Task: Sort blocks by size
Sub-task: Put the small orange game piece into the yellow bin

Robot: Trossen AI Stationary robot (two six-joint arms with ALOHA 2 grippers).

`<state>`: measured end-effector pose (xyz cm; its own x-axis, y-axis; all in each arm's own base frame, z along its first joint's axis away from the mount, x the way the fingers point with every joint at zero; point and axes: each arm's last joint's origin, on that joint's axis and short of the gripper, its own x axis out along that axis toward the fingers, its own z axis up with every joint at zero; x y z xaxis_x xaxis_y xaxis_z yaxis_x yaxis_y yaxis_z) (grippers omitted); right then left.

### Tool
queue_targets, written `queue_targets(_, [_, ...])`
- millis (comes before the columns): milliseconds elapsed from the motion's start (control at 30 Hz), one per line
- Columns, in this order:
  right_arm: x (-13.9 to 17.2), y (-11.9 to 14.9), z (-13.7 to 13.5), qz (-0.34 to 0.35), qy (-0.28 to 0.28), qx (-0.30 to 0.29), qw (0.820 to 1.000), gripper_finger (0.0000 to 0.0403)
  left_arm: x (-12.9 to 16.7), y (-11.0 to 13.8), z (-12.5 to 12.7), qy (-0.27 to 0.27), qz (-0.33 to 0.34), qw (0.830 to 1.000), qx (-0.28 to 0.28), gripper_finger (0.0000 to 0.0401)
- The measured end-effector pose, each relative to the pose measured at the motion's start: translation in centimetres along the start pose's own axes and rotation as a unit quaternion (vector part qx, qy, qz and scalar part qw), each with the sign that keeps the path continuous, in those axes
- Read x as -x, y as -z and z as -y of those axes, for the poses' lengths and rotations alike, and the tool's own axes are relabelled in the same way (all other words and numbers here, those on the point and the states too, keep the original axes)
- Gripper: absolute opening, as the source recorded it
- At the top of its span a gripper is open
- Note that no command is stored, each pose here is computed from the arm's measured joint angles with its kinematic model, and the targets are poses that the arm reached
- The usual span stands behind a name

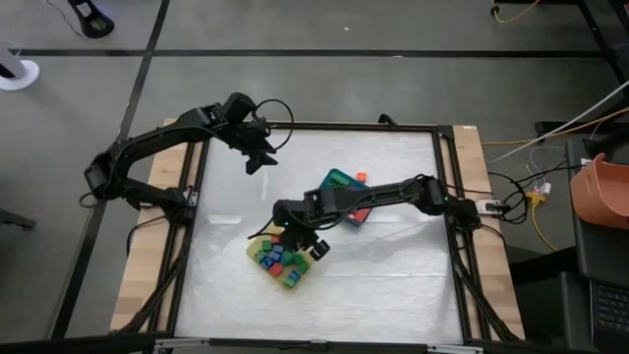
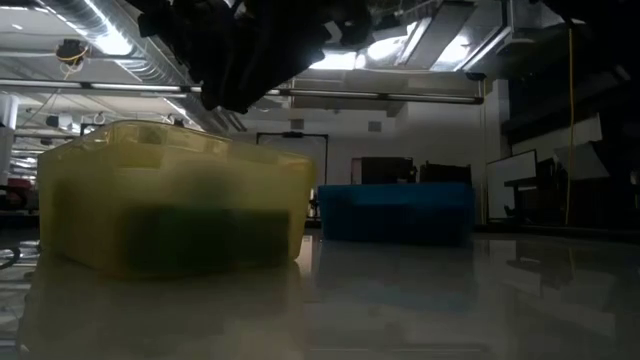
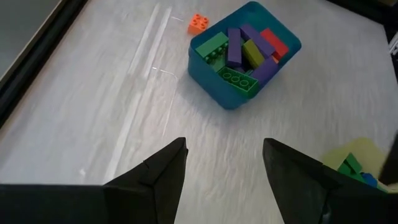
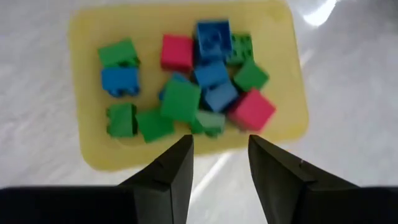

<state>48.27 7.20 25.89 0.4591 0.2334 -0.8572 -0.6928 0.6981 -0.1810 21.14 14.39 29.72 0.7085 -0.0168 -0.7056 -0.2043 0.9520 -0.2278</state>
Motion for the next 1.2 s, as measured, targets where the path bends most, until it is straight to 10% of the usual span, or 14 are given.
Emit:
queue_targets(600, [8.8, 9.0, 5.2, -0.239, 0.028, -0.249, 0.938, 0.0151, 0.1, -0.1, 0.0, -0.001, 0.004, 1.0, -0.01, 0.02])
queue_targets(1200, [20.5, 24.2, 10.0, -0.13, 0.016, -0.483, 0.866, 0.0152, 9.2, 5.9, 3.3, -0.05, 0.115, 0.992, 0.013, 0.02])
